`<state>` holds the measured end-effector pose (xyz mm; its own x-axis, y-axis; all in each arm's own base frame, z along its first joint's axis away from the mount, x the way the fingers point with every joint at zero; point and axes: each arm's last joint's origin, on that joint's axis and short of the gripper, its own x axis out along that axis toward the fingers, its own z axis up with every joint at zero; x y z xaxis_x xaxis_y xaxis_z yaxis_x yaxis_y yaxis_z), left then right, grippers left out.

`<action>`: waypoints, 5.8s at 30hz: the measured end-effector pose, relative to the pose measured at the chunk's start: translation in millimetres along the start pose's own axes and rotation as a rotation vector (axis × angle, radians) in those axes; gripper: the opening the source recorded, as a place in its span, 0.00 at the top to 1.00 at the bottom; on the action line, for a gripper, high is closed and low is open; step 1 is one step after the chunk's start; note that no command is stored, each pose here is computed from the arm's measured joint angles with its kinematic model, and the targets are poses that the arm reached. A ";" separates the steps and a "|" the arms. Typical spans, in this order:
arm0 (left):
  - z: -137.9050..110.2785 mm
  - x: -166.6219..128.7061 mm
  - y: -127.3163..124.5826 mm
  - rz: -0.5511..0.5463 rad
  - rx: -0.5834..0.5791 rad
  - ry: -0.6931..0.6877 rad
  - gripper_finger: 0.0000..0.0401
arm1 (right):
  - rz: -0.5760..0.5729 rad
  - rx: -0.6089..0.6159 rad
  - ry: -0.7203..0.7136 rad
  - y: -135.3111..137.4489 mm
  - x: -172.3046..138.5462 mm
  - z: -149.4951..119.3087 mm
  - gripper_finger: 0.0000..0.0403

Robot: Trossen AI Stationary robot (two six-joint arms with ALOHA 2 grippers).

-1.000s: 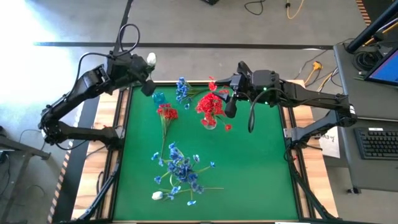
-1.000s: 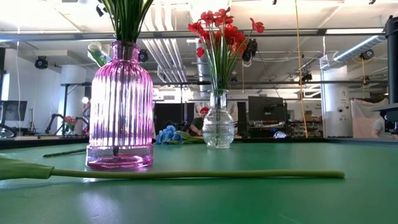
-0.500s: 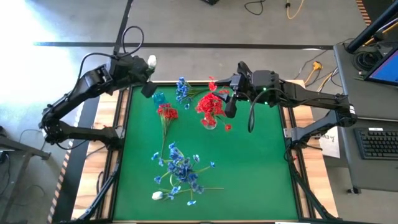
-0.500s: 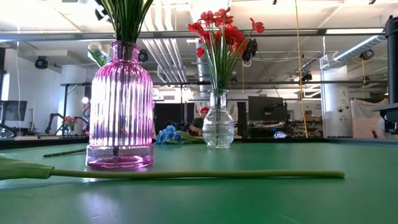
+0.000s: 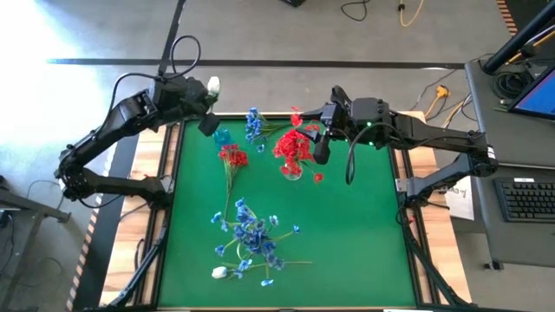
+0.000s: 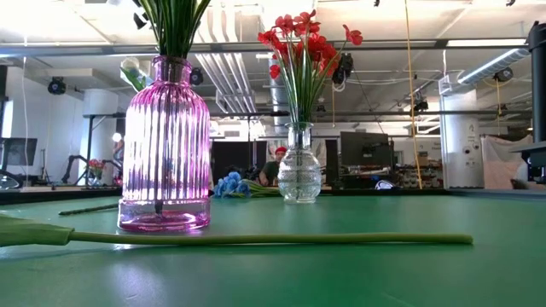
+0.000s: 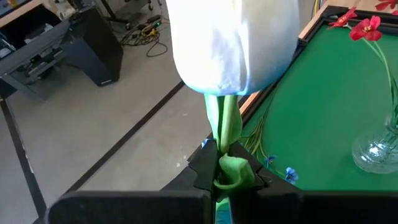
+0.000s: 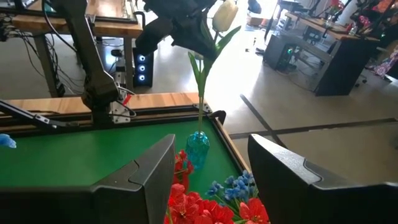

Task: Sort flowers into vase by color
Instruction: Put the top white flower into the blue vase, then put the white flower into the the blue vase

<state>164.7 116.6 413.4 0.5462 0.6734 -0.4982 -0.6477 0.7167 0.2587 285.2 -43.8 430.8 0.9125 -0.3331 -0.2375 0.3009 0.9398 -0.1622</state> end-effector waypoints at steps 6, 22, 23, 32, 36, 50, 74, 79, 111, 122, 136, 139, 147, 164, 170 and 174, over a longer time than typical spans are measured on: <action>1.1 0.1 0.1 0.002 -0.001 -0.010 1.00 | 0.000 0.000 0.000 0.0 0.0 0.0 0.52; 2.4 1.2 0.0 0.004 0.017 -0.023 1.00 | 0.000 0.000 0.001 0.0 0.1 -0.2 0.52; 2.4 1.8 -0.1 0.004 0.017 -0.021 1.00 | 0.000 0.001 0.001 0.1 0.1 -0.3 0.52; 2.2 20.7 -5.3 0.003 0.042 0.037 1.00 | 0.000 0.002 0.003 0.1 0.3 -0.6 0.52; 1.1 27.6 -7.3 -0.001 0.049 0.066 1.00 | 0.001 0.002 0.005 0.2 0.3 -1.0 0.52; 1.7 29.6 -7.8 0.000 0.032 0.060 1.00 | 0.002 -0.003 0.014 0.8 1.7 -3.8 0.52; -23.2 46.3 -16.0 0.010 -0.058 -0.001 1.00 | 0.003 -0.013 0.027 1.3 2.6 -6.4 0.52; -33.0 53.2 -19.3 0.010 -0.053 0.007 1.00 | 0.003 -0.013 0.027 1.3 2.6 -6.4 0.52; -49.0 61.8 -21.7 0.086 -0.096 0.050 0.71 | 0.003 -0.013 0.027 1.3 2.6 -6.4 0.52; -30.6 23.8 -8.6 0.087 -0.116 0.039 0.47 | 0.002 -0.011 0.015 1.2 2.7 -5.3 0.52; -11.5 -54.7 -33.7 -0.133 -0.131 -0.123 0.44 | 0.077 0.023 0.018 13.6 -23.7 20.0 0.52; -18.7 -75.6 -49.0 -0.159 -0.116 -0.178 0.44 | 0.134 0.057 0.030 26.1 -35.7 27.6 0.52; -32.5 -126.4 -92.2 -0.359 -0.012 -0.320 0.44 | 0.310 0.248 0.127 60.4 -76.9 42.9 0.52; -71.0 -167.0 -137.5 -0.587 0.064 -0.228 0.44 | 0.253 0.324 0.721 184.5 -93.9 -34.3 0.52; -87.5 -177.9 -148.9 -0.659 0.095 -0.156 0.44 | 0.187 0.228 0.869 253.1 -83.0 -93.1 0.52; -94.9 -186.4 -157.1 -0.695 0.135 -0.155 0.44 | 0.187 0.221 0.866 296.1 -63.8 -126.9 0.52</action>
<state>114.2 -138.7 387.0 0.8834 0.0652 -0.4641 -0.0580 0.9979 0.0298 280.8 246.0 276.5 0.4513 -0.0309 -0.8918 0.2963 0.9479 0.1171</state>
